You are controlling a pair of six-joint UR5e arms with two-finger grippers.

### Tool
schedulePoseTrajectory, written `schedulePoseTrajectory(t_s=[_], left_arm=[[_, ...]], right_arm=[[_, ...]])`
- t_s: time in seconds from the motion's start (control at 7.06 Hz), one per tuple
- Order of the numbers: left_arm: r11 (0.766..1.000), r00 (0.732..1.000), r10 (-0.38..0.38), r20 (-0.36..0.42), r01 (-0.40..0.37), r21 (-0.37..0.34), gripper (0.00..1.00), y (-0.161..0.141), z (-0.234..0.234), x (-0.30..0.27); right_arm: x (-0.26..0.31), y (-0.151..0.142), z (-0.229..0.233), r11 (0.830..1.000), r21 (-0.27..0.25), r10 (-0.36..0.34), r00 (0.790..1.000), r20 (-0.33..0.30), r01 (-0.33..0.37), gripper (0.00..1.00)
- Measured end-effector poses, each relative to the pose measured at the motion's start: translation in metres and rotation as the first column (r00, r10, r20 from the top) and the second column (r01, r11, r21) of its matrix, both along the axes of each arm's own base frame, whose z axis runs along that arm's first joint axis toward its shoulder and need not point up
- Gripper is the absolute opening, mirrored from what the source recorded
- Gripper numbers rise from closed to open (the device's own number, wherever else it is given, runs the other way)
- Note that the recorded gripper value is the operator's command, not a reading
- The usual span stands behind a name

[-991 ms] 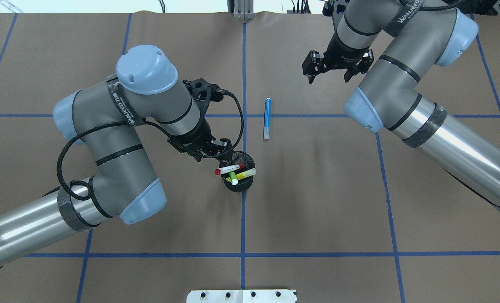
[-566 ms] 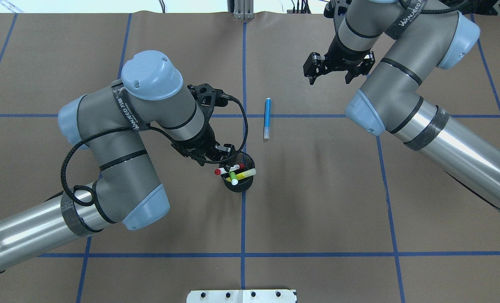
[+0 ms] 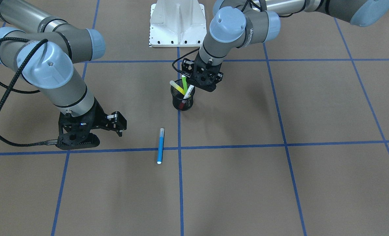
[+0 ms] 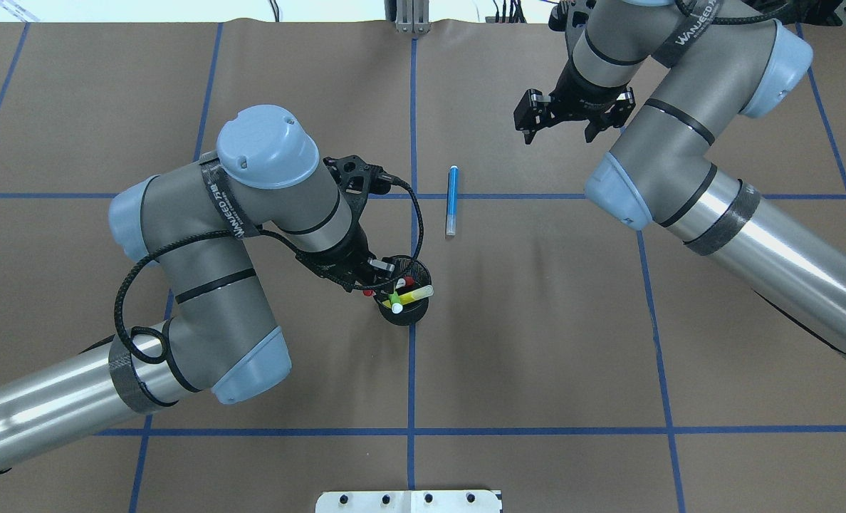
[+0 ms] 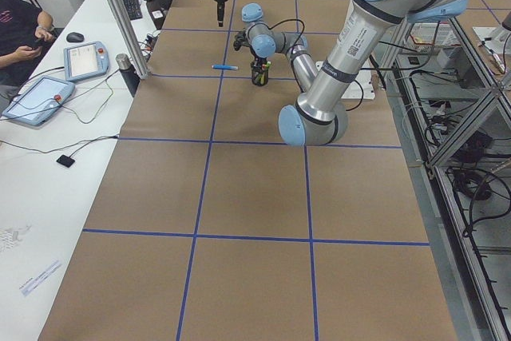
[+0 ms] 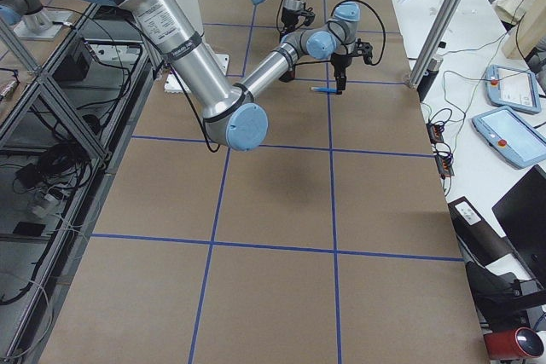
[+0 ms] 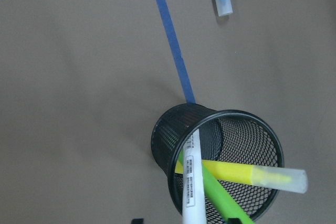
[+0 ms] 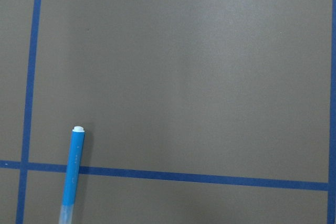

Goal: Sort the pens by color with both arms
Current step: 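Lower the left gripper into the cup toward the yellow highlighter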

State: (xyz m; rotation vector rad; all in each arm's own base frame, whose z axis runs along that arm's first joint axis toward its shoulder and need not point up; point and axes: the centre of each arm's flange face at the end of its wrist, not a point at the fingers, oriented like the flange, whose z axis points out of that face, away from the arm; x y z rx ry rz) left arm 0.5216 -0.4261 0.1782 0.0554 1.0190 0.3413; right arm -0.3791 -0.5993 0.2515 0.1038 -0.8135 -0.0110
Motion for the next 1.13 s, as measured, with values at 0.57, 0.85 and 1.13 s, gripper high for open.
schedulePoseTrajectory(t_s=[0.57, 0.85, 1.13], left_arm=[[1.000, 1.000, 0.006, 0.007, -0.006, 0.001, 0.34, 0.0067, -0.0001, 0.0069], [1.000, 1.000, 0.007, 0.006, -0.007, 0.000, 0.34, 0.0074, -0.0017, 0.0086], [1.000, 1.000, 0.006, 0.005, -0.006, 0.000, 0.34, 0.0070, -0.0031, 0.0090]], right_arm=[[-0.0001, -0.0004, 0.0006, 1.000, 0.000, 0.001, 1.000, -0.002, -0.001, 1.00], [-0.0001, -0.0003, 0.0013, 1.000, -0.001, 0.001, 1.000, -0.002, -0.001, 1.00], [-0.0001, -0.0002, 0.0013, 1.000, -0.001, 0.001, 1.000, -0.002, -0.001, 1.00]])
